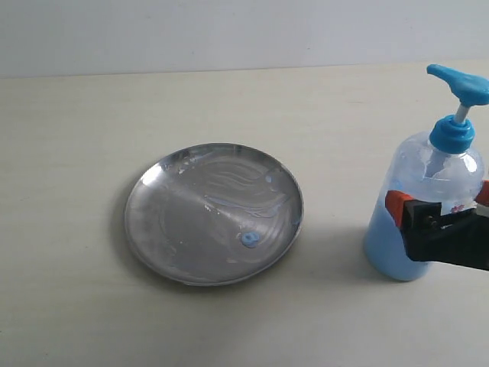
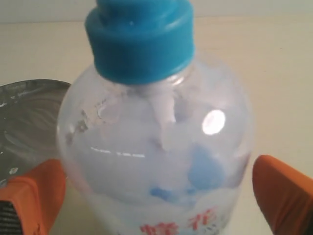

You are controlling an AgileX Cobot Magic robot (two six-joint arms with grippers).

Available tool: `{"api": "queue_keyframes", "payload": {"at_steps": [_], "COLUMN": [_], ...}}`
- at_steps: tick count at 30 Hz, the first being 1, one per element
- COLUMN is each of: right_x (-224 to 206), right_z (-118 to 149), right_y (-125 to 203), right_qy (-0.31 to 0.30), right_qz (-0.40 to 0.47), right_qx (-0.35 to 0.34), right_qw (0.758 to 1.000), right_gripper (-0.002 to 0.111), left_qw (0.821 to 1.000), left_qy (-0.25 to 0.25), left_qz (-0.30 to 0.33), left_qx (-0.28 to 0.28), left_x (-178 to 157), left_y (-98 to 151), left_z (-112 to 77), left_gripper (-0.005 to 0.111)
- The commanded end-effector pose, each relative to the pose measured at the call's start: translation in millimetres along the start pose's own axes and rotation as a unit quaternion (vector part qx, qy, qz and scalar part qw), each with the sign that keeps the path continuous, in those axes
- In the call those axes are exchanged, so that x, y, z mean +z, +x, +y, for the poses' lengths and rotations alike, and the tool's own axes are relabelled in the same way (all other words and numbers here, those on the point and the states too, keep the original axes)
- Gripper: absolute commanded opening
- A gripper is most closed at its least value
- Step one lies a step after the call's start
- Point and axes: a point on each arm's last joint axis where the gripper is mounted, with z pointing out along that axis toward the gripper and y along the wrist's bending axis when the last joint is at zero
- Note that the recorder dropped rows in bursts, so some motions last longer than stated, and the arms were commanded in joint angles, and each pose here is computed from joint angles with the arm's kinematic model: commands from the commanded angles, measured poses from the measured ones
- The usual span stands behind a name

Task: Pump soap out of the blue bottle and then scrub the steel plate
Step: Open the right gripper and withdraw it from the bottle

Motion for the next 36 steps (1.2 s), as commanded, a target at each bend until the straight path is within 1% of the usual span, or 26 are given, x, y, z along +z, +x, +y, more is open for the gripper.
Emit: {"api": "queue_keyframes", "payload": {"at_steps": [1,5,8,10,12,13,14,15,16,17,19,20,21,23,24,25,28,32,36], "right_x": [-9.5,-14.9,-16.3,-18.0,-19.9,-20.0,-19.7,-19.3,-19.7,-20.4,-22.5,-23.0,-23.2,-23.5,-24.3,-24.8,-28.8,-38.8,-55.3], "right_z": [-4.7,-4.7,-1.6,3.3,8.7,13.9,17.0,24.4,28.8,36.6,47.3,49.8,51.5,48.0,44.1,41.2,33.9,28.0,24.8], "right_y": [0.9,2.7,8.3,15.8,20.7,17.4,13.4,3.5,-1.5,-10.3,-21.1,-25.8,-32.7,-45.2,-53.0,-58.6,-70.9,-79.6,-90.9], "right_qy": [0.016,0.012,-0.003,-0.027,-0.052,-0.07,-0.08,-0.103,-0.118,-0.147,-0.19,-0.199,-0.197,-0.161,-0.134,-0.114,-0.074,-0.061,-0.065], "right_qz": [0.025,0.04,0.073,0.116,0.155,0.17,0.174,0.181,0.189,0.206,0.252,0.276,0.3,0.345,0.356,0.359,0.348,0.303,0.231], "right_qx": [0.029,0.062,0.077,0.077,0.075,0.077,0.078,0.08,0.079,0.059,-0.003,-0.038,-0.056,-0.092,-0.11,-0.121,-0.148,-0.172,-0.176], "right_qw": [0.999,0.997,0.994,0.99,0.984,0.98,0.978,0.975,0.972,0.966,0.949,0.939,0.932,0.92,0.918,0.918,0.923,0.935,0.955], "right_gripper": [0.105,0.105,0.105,0.102,0.094,0.085,0.079,0.066,0.059,0.047,0.03,0.022,0.015,0.002,0.0,0.0,0.0,0.0,0.0], "left_qw": [1.0,1.0,1.0,1.0,1.0,1.0,1.0,1.0,1.0,1.0,1.0,1.0,1.0,1.0,1.0,1.0,1.0,1.0,1.0], "left_qy": [0.0,0.001,0.001,0.002,0.002,0.003,0.003,0.002,0.002,0.002,0.001,-0.001,-0.001,-0.003,-0.004,-0.004,-0.005,-0.004,-0.002], "left_qz": [-0.009,-0.009,-0.009,-0.009,-0.01,-0.012,-0.012,-0.015,-0.015,-0.017,-0.014,-0.01,-0.01,-0.007,-0.006,-0.005,-0.002,0.004,0.003], "left_qx": [-0.004,-0.007,-0.007,-0.009,-0.01,-0.012,-0.013,-0.013,-0.013,-0.014,-0.014,-0.014,-0.014,-0.014,-0.015,-0.015,-0.013,-0.012,-0.011], "left_x": [-0.7,-0.7,-0.7,-0.7,-1.1,-2.1,-2.9,-4.7,-5.1,-6.3,-7.4,-7.9,-8.8,-10.5,-11.4,-11.9,-11.5,-9.2,-7.2], "left_y": [-1.1,-1.0,-1.0,-1.0,-1.1,-1.3,-1.4,-1.6,-1.4,-1.5,-0.7,-0.1,0.1,0.9,1.3,1.5,3.0,9.0,13.5], "left_z": [0.3,0.1,0.1,0.0,0.0,0.0,0.0,0.2,0.3,0.4,0.8,1.0,1.2,1.7,1.9,2.0,2.2,2.0,1.6], "left_gripper": [0.0,0.0,0.0,0.0,0.0,0.0,0.0,0.0,0.0,0.0,0.0,0.0,0.0,0.0,0.0,0.0,0.0,0.0,0.0]}}
